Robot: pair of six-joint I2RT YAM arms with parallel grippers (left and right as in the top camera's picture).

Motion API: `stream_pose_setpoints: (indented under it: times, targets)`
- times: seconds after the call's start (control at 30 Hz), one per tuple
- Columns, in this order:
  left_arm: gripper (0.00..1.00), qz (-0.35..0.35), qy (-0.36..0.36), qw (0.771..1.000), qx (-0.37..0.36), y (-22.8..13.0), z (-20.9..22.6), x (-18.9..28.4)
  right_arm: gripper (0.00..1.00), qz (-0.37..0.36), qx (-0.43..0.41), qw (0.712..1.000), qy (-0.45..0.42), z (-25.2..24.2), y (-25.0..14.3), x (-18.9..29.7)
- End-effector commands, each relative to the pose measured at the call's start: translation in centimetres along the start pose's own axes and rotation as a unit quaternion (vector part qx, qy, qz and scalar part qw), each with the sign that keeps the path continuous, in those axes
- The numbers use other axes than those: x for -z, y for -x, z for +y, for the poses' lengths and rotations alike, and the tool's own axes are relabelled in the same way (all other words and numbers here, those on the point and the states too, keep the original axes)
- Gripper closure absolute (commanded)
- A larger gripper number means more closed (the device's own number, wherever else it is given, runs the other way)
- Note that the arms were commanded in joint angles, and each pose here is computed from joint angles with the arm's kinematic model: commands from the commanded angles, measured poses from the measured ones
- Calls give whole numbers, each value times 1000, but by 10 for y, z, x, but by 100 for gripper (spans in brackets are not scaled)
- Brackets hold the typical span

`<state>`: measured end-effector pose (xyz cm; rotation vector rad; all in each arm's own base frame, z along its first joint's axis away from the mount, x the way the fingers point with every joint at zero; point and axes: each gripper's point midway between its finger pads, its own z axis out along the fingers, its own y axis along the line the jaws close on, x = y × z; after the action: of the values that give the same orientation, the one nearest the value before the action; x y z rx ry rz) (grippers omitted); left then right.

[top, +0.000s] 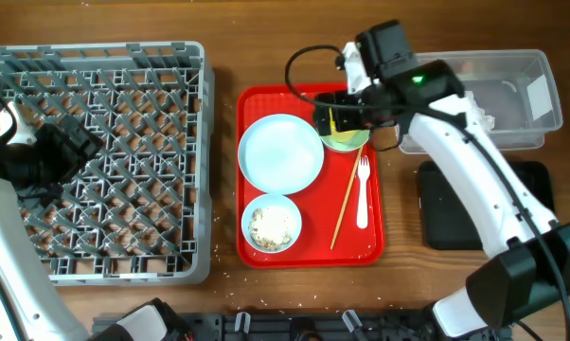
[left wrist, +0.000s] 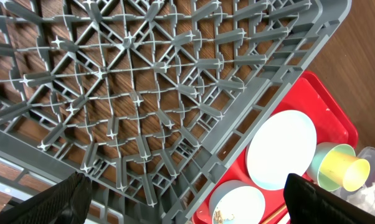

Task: Sort waste into correct bins and load items into the dishwasher rack

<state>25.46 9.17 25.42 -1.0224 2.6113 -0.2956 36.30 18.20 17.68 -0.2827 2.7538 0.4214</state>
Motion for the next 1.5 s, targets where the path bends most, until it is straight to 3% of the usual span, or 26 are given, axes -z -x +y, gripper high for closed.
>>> stream_pose_setpoints:
  times: [0.0, 0.2, 0.33, 0.63, 0.77, 0.87, 0.9, 0.97, 1.0, 1.2, 1.27, 1.33, 1.47]
  targets:
    - [0, -11, -3, 1000, 2, 2, -1, 6, 0, -40, -125, 987, -91, -41, 6, 23]
    - [0, -10, -3, 1000, 2, 2, -1, 6, 0, -84, -235, 954, -164, -131, -12, 101]
    - [0, -11, -3, 1000, 2, 2, -1, 6, 0, -80, -305, 929, -193, -179, -33, 123]
    - [0, -10, -3, 1000, 2, 2, -1, 6, 0, -80, -313, 934, -153, -171, -29, 119]
    - [0, 37, -86, 989, 112, -13, -30, 9, 0, -80, -313, 934, -153, -171, -29, 119]
    - [0, 67, -104, 980, 153, -23, -37, 11, 0, -80, -313, 934, -153, -171, -29, 119]
    - [0, 88, -132, 978, 138, -32, -48, 14, 0, -80, -313, 934, -153, -171, -29, 119]
    - [0, 124, -215, 968, 28, -52, -85, 23, 0, -81, -312, 934, -153, -171, -29, 119]
    - [1, 145, -220, 965, -4, -67, -94, 24, 1, -81, -312, 934, -153, -171, -28, 119]
    - [0, 254, -136, 937, -198, -179, -132, -1, 0, -82, -312, 934, -153, -171, -28, 119]
    - [0, 223, -43, 949, -218, -201, -126, -23, 0, -82, -312, 934, -153, -171, -28, 119]
    - [0, 175, 5, 953, -246, -212, -127, -32, 0, -82, -312, 934, -153, -171, -28, 119]
    - [0, 163, -47, 930, -325, -247, -156, -28, 0, -82, -312, 934, -153, -171, -28, 119]
